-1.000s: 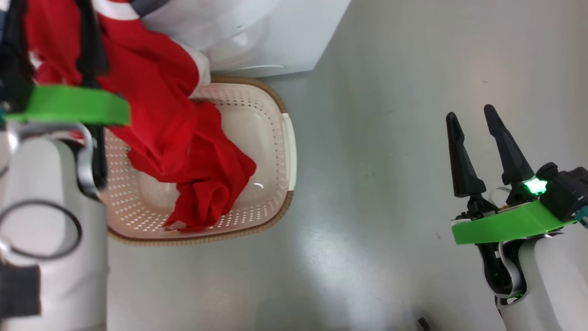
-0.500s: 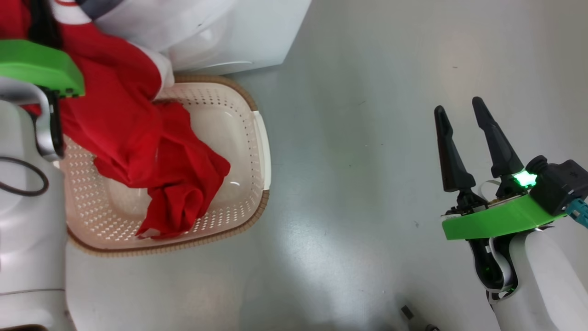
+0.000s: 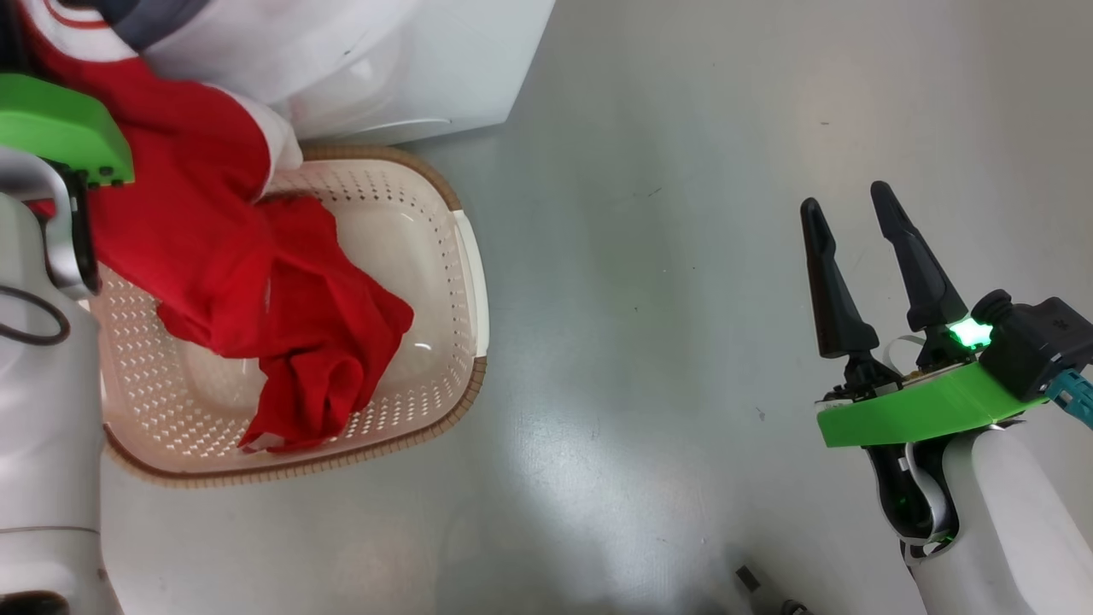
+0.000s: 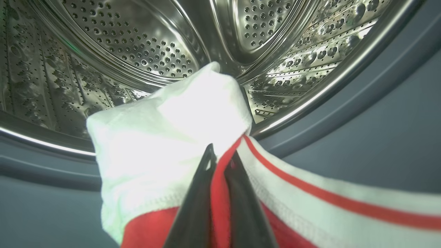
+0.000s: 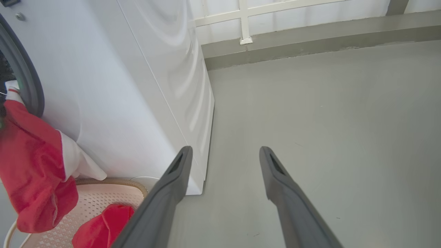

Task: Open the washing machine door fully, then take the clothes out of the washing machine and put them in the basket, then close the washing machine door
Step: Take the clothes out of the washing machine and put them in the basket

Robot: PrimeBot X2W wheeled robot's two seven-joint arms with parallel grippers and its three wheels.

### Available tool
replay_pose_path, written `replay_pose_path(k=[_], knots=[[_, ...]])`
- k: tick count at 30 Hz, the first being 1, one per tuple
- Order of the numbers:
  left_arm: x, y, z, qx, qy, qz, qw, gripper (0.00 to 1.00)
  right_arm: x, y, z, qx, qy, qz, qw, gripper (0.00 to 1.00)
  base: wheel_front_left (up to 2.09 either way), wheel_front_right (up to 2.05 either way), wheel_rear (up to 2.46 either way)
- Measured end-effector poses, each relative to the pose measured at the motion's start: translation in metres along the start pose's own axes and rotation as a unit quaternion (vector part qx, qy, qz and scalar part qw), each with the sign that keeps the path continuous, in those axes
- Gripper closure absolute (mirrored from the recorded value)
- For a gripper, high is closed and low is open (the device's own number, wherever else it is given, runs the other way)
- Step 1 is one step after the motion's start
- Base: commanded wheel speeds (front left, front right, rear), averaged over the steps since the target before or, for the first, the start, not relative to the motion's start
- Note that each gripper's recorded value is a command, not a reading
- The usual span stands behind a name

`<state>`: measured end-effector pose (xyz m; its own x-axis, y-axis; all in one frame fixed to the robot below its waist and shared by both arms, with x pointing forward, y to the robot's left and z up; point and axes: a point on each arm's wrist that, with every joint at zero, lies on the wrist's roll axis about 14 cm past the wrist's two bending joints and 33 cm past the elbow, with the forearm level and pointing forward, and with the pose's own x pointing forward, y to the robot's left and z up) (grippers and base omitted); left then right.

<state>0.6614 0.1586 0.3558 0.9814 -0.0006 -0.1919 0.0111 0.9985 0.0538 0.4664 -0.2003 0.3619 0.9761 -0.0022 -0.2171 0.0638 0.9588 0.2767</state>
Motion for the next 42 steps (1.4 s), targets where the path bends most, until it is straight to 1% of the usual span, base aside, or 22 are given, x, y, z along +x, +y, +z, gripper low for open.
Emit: replay_pose_path(k=[1,6,9,14,19,21,27,33,35,36,38,42], knots=[[0.000,0.001,0.000,0.000,0.001,0.000,1.000,1.00,0.000,0.000,0.000,0.000,0.000,0.000,1.000,0.00,0.00,0.00,0.00],[-0.002,0.003,0.002,-0.005,0.001,0.004,1.000,1.00,0.000,0.002,0.002,0.001,-0.003,0.002,1.000,0.00,0.00,0.00,0.00],[-0.002,0.007,0.008,-0.019,-0.005,0.011,1.000,1.00,0.000,0.003,0.004,0.001,-0.005,0.004,1.000,0.00,0.00,0.00,0.00],[-0.009,0.014,0.026,-0.058,-0.033,0.025,0.997,1.00,0.000,0.006,0.010,0.003,-0.012,0.007,1.000,0.00,0.00,0.00,0.00],[-0.029,0.025,0.034,-0.122,-0.058,0.038,0.990,1.00,0.001,0.010,0.014,0.006,-0.019,0.011,1.000,0.00,0.00,0.00,0.00],[-0.036,0.028,0.040,-0.140,-0.070,0.039,0.987,1.00,0.002,0.012,0.016,0.007,-0.022,0.014,1.000,0.00,0.00,0.00,0.00],[-0.058,0.042,0.052,-0.168,-0.100,0.049,0.979,1.00,0.000,0.016,0.016,0.010,-0.022,0.019,1.000,0.00,0.00,0.00,0.00],[-0.083,0.051,0.058,-0.169,-0.114,0.052,0.978,1.00,0.000,0.024,0.024,0.012,-0.032,0.030,0.999,0.00,0.00,0.00,0.00],[-0.090,0.050,0.056,-0.167,-0.112,0.048,0.978,1.00,-0.001,0.025,0.025,0.013,-0.032,0.032,0.999,0.00,0.00,0.00,0.00],[-0.094,0.048,0.053,-0.174,-0.109,0.042,0.978,1.00,-0.002,0.026,0.024,0.013,-0.031,0.032,0.999,0.00,0.00,0.00,0.00],[-0.107,0.037,0.038,-0.179,-0.089,0.026,0.979,1.00,-0.003,0.026,0.023,0.014,-0.030,0.032,0.999,0.00,0.00,0.00,0.00],[-0.122,0.028,0.017,-0.189,-0.062,0.016,0.980,1.00,-0.002,0.026,0.023,0.015,-0.030,0.032,0.999,0.00,0.00,0.00,0.00]])
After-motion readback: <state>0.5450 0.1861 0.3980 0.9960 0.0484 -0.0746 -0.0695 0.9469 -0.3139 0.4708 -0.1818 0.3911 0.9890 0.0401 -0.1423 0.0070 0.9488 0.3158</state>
